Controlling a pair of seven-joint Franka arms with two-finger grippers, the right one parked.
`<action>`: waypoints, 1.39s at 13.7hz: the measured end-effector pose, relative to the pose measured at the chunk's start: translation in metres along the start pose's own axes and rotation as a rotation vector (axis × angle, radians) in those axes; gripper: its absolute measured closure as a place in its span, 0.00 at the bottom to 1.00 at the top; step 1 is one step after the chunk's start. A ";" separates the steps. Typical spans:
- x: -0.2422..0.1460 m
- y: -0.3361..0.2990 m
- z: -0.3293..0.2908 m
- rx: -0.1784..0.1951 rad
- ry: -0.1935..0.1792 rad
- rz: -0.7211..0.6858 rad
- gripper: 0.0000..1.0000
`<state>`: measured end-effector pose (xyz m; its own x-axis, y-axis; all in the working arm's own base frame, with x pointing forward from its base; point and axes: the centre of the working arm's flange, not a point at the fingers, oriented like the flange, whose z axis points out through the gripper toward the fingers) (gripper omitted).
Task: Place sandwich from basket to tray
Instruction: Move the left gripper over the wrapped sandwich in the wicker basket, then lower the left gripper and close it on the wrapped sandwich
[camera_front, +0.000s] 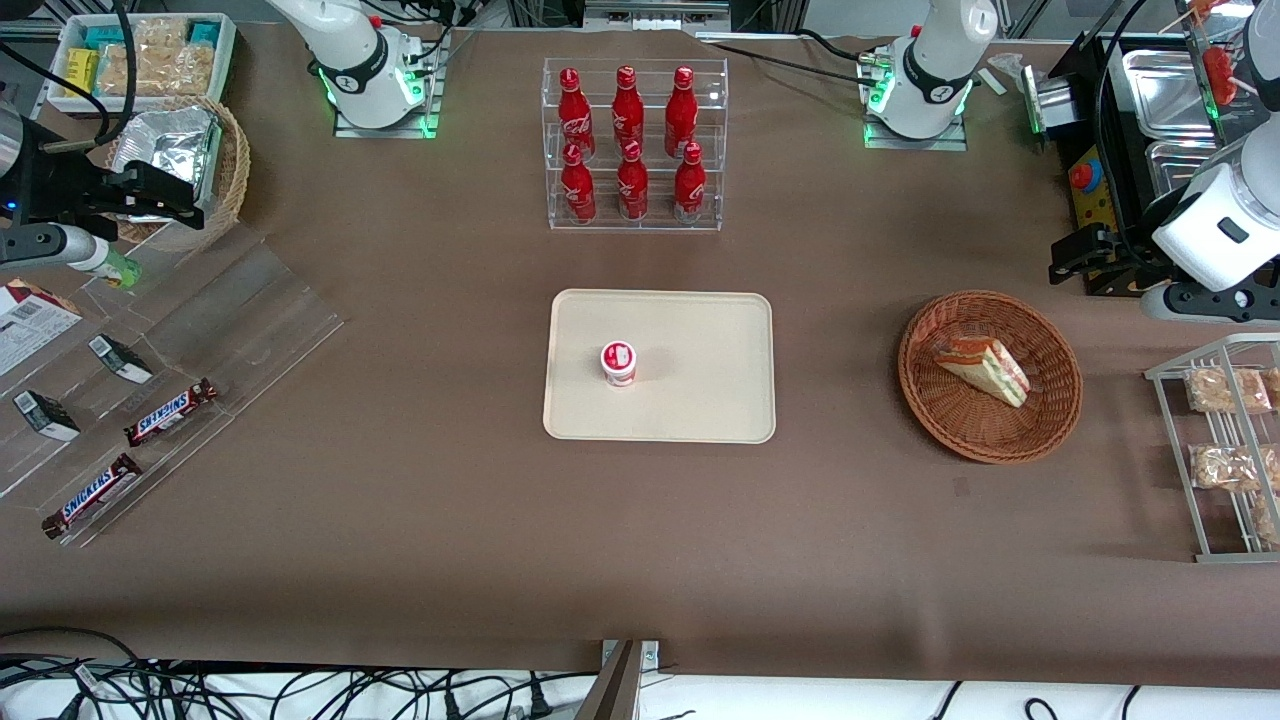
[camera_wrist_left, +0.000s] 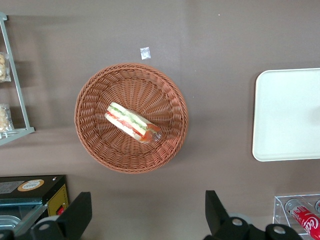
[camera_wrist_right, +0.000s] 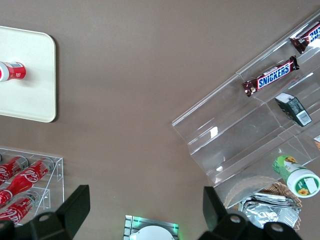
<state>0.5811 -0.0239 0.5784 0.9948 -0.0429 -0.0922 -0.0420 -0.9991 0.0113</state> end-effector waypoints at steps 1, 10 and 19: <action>0.000 0.000 0.000 0.000 0.000 0.001 0.00; 0.031 -0.033 0.078 0.009 -0.032 -0.223 0.00; 0.023 -0.039 0.223 0.068 0.056 -0.725 0.00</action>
<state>0.5848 0.0124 0.3540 0.7777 0.6287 -0.0020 0.6257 -0.7742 -0.0954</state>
